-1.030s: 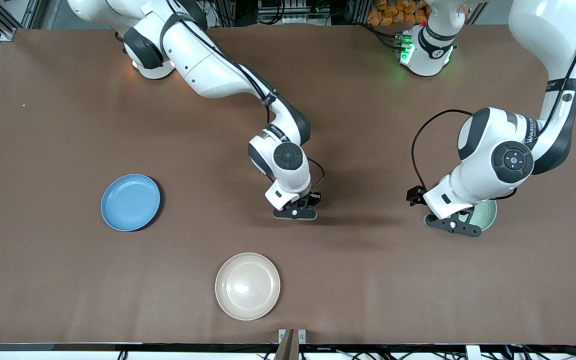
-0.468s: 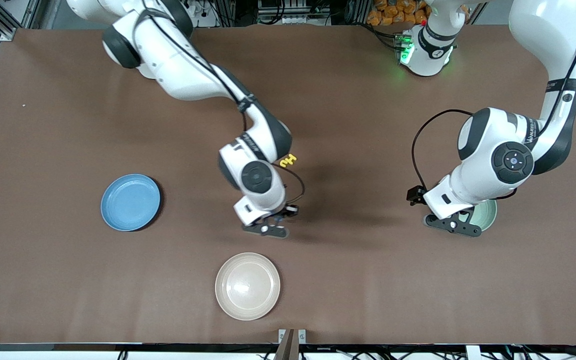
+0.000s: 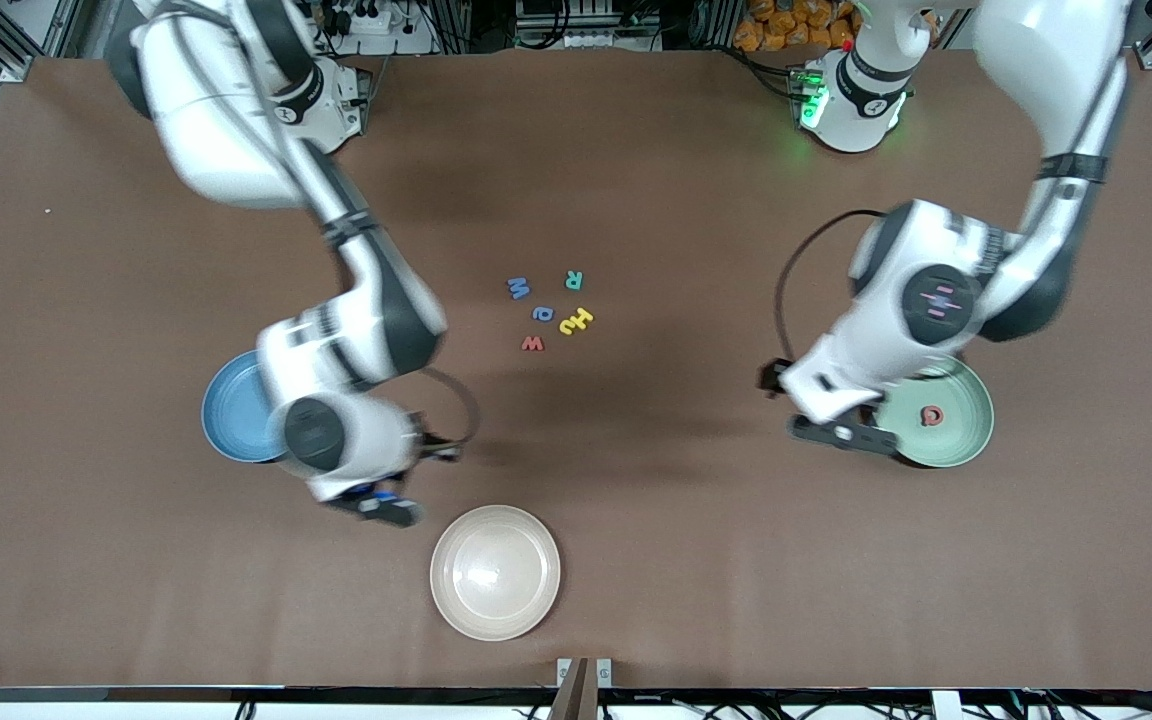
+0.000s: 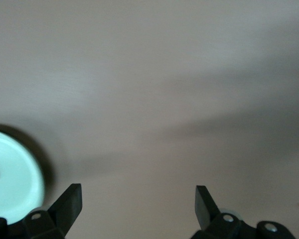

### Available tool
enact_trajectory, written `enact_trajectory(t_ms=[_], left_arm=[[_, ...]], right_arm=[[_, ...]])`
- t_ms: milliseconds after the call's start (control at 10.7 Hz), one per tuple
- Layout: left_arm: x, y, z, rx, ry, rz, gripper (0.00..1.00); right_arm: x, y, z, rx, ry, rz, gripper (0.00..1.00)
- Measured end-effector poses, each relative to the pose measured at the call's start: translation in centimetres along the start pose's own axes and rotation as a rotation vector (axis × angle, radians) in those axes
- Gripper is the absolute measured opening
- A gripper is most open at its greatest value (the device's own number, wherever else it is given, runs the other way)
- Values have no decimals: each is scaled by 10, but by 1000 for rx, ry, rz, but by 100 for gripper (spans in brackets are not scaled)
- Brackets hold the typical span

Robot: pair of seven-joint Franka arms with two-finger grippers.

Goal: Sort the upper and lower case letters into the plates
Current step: 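Carry the blue E to the blue plate with the right gripper, then release the E on the blue plate while the left gripper lowers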

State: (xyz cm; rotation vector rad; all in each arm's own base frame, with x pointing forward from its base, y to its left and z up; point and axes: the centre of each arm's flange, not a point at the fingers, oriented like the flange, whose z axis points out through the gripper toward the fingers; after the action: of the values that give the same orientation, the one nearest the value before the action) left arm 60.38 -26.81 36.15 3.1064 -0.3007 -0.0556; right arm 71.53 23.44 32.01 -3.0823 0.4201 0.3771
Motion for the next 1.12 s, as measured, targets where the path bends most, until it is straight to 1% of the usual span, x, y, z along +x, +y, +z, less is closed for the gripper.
enact_trajectory(t_ms=[187,281,468,655,843,936,1124], left_arm=[[-20,72,14,3,-22,39,100],[-30,99,24,4,-35,77,100],[-46,146,45,-8,-38,142,100],[-71,199,67,-18,-45,167,100],[-102,247,91,-15,-50,171,100],[-117,266,103,-6,-45,164,100],[-140,296,130,11,-20,161,100]], right_arm=[[39,96,-19,9,-49,16,30],[51,134,-18,9,-67,17,30],[67,183,11,-7,-98,24,30],[75,200,57,-26,-86,33,30],[71,206,87,-43,-58,14,30],[64,212,96,-47,-61,-2,30],[51,228,98,-51,-89,-32,30]])
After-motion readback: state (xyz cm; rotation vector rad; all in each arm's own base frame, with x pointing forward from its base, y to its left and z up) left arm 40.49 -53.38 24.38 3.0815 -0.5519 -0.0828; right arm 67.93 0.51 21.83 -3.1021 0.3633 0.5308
